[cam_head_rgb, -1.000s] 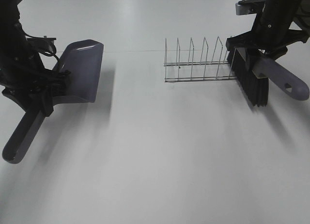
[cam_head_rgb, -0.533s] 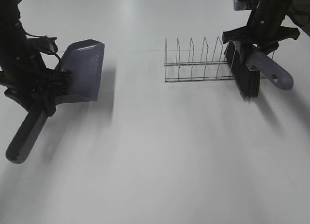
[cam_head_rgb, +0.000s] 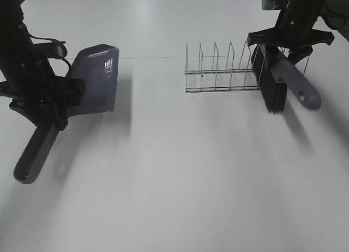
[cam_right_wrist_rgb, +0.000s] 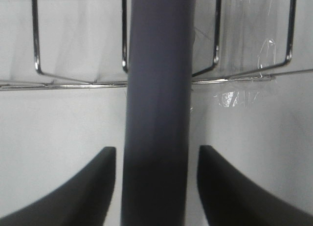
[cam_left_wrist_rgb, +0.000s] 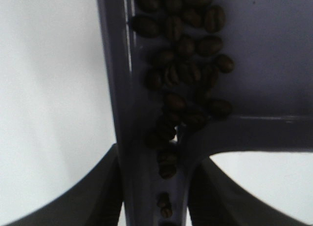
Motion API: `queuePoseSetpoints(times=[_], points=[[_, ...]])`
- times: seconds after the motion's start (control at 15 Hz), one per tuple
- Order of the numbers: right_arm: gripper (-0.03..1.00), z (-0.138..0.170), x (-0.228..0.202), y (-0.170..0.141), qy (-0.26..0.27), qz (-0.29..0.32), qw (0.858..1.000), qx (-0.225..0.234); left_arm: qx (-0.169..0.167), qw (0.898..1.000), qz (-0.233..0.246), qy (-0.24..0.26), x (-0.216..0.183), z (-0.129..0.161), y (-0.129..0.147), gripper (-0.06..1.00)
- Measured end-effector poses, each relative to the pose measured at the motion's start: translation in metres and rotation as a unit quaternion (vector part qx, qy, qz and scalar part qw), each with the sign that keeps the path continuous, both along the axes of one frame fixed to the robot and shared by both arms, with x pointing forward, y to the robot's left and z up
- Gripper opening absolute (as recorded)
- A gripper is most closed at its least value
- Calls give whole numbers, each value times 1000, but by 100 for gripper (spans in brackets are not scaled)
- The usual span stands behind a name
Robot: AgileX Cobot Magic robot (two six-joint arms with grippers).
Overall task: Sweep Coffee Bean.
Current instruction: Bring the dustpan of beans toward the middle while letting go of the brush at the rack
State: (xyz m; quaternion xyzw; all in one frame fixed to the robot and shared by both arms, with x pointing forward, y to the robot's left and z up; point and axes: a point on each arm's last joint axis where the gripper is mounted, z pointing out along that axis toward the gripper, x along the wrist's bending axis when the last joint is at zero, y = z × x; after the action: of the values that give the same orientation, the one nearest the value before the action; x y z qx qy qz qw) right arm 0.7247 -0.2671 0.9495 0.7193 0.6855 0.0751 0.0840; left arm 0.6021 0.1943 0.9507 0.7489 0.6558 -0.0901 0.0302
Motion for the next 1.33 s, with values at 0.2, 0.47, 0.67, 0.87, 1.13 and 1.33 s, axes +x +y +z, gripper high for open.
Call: queuePoseSetpoints(times=[0.2, 0.47, 0.67, 0.87, 1.13, 1.33], points=[[70, 4, -1, 0, 1, 5, 1000, -1, -8, 1000, 5, 2, 0, 0, -1, 34], [72, 43, -10, -1, -24, 9, 1000, -1, -28, 999, 15, 6, -1, 1, -6, 34], [72, 113, -34, -2, -76, 25, 997, -2, -37, 999, 12, -14, -2, 1, -27, 34], [72, 168, -62, -4, -122, 46, 991, -6, -32, 999, 6, 10, -5, -24, -45, 34], [72, 230, -100, -5, -195, 56, 979, 2, -16, 998, 17, 60, -4, -76, -53, 34], [72, 262, -126, -5, -237, 68, 969, 8, -21, 998, 27, 53, -2, -80, -54, 34]])
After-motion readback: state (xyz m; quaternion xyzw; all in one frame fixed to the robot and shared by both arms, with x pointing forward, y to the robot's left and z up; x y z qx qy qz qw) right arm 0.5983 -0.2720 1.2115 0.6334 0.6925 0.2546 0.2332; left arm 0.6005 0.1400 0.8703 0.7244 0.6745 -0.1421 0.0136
